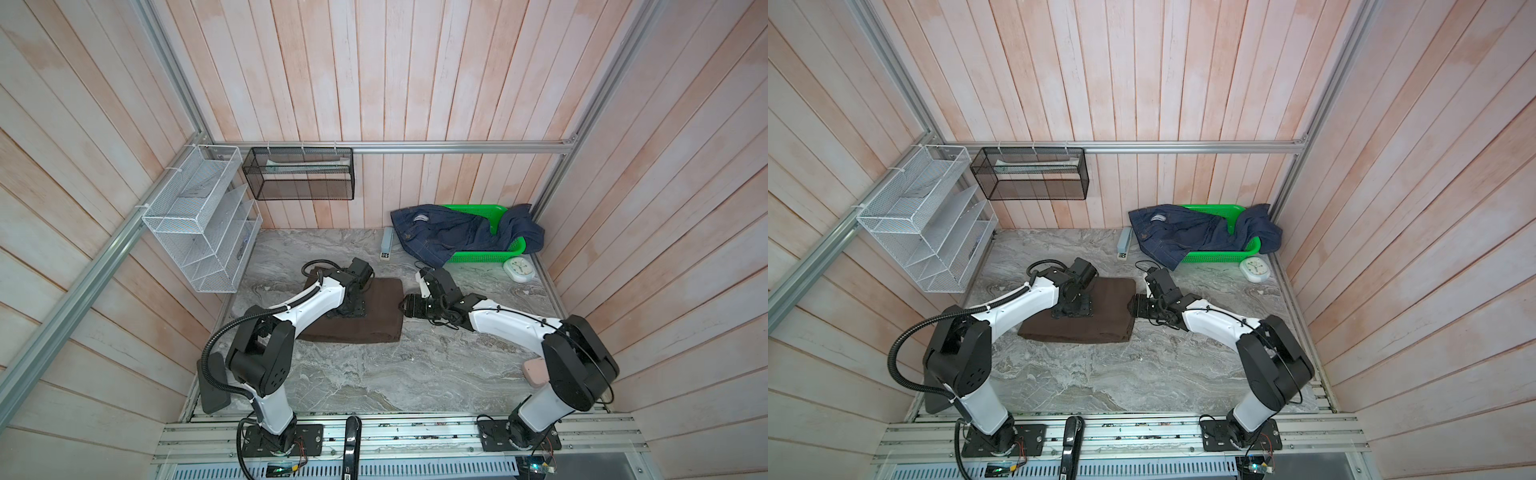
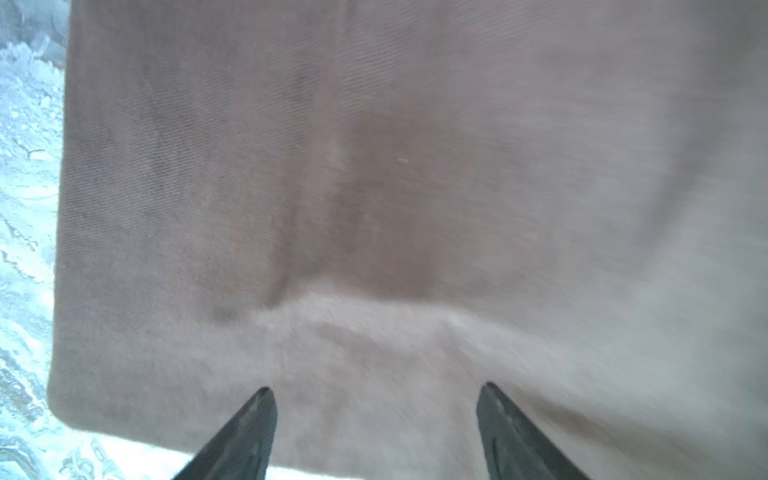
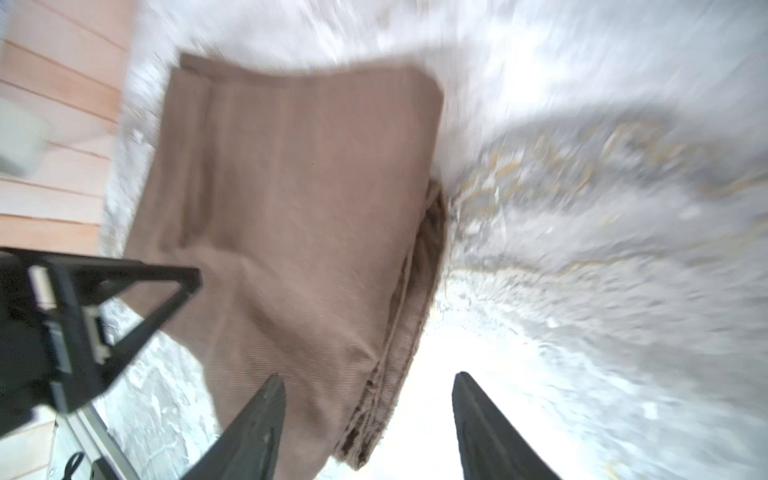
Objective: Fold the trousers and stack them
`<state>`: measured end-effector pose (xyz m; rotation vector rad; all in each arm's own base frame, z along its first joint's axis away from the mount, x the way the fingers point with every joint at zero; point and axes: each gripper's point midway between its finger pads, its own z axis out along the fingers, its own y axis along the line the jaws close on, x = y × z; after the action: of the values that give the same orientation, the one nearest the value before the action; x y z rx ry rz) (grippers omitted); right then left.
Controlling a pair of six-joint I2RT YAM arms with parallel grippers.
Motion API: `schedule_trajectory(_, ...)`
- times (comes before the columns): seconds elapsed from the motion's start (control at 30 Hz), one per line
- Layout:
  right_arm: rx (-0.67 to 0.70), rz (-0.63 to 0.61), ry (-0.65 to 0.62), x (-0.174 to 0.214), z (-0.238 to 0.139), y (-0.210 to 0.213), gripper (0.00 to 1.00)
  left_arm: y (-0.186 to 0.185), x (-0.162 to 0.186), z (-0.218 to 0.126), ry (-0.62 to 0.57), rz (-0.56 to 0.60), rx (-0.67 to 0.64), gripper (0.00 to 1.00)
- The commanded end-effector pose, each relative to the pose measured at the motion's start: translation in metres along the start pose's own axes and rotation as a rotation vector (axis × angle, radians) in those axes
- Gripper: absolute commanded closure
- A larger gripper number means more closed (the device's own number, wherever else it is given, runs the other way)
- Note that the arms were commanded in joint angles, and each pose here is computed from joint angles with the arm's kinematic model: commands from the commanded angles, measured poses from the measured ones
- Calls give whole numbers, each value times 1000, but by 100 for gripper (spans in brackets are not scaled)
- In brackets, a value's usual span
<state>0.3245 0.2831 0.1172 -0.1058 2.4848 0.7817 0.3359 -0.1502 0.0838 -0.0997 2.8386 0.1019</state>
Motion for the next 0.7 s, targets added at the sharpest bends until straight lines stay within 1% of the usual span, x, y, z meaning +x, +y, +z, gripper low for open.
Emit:
schedule_trajectory(0.0, 81, -18, -64, -11, -22, -15, 35, -3, 5, 0, 13, 12, 37, 20)
schedule_trajectory(0.2, 121, -6, -99, -9, -41, -34, 35, -19, 17, 29, 88, 54, 99, 20)
schedule_trajectory(0.27, 129, 4, -101, -6, -43, -40, 35, -20, 21, 41, 115, 53, 103, 20)
schedule_trajectory(0.33, 132, 12, -105, -3, -45, -44, 35, -15, 25, 53, 137, 57, 72, 20)
schedule_trajectory(0.4, 138, 18, -106, -1, -46, -47, 35, -3, 27, 66, 157, 43, 15, 20)
schedule_trajectory(0.47, 146, 21, -105, 1, -47, -51, 35, 16, 27, 80, 167, 22, -52, 25)
schedule_trajectory(0.57, 155, 24, -111, -1, -50, -55, 35, 46, 18, 96, 169, -10, -133, 28)
schedule_trajectory(0.67, 162, 27, -115, -2, -51, -58, 35, 73, -4, 105, 158, -34, -183, 28)
